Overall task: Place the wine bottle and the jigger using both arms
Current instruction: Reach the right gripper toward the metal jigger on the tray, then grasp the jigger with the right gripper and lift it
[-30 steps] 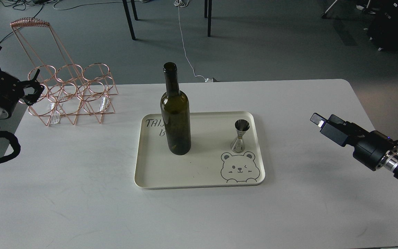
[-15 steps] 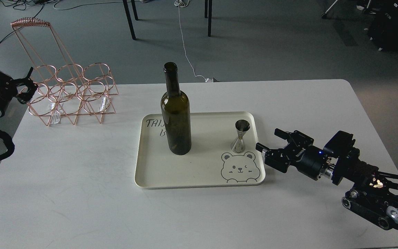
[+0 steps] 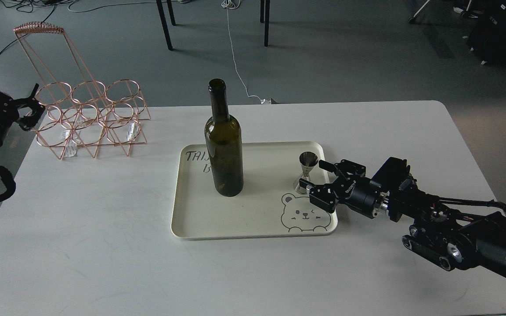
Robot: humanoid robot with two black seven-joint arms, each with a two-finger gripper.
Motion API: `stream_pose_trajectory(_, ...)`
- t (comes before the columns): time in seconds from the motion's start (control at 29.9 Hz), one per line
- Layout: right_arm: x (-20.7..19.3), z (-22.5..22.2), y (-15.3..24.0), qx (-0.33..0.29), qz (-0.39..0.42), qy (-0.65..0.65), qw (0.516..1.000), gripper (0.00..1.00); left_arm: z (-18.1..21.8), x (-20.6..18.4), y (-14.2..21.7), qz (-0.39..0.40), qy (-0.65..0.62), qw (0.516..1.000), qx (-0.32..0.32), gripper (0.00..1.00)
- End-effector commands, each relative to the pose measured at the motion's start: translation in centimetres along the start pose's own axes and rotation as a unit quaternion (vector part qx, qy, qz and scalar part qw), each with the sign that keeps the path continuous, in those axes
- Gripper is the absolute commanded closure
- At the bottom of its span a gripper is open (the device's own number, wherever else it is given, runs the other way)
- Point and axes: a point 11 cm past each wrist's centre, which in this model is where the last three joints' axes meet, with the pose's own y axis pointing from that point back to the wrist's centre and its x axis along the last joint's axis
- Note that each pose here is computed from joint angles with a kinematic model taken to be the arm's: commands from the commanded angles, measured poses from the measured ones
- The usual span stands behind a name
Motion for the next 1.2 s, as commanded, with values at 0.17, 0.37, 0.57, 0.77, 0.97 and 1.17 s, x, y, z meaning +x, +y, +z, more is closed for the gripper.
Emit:
stream_pose_trajectory(0.17,0.5,-0.7,-1.0,0.009,0.007,0.000,1.000,0.46,0.1,-0.1,-0.1,-0.001,0.002,1.000,-0.002,0.02)
stream_pose_trajectory(0.37,0.5,-0.9,-1.5,0.009,0.008,0.001,1.000,0.67,0.2,-0.2,-0.2,-0.002,0.002,1.000,-0.003,0.02)
stream_pose_trajectory(0.57,0.2,-0.5,-1.1,0.003,0.003,0.001,1.000,0.86,0.1,-0.2,-0.2,-0.002,0.002,1.000,-0.002,0.02)
stream_pose_trajectory(0.77,0.1,-0.3,-0.9,-0.001,0.003,0.001,1.000,0.99,0.2,-0.2,-0.2,-0.002,0.001,1.000,-0.003,0.02)
stream_pose_trajectory(0.97,0.9,0.0,-1.1,-0.005,0.016,-0.004,1.000,0.99,0.6,0.0,-0.1,-0.001,-0.003,1.000,-0.005,0.02)
stream_pose_trajectory(1.17,4.2,1.9,0.3,-0.023,0.058,-0.009,0.998,0.98,1.0,0.1,0.0,0.000,-0.006,1.000,-0.007,0.02)
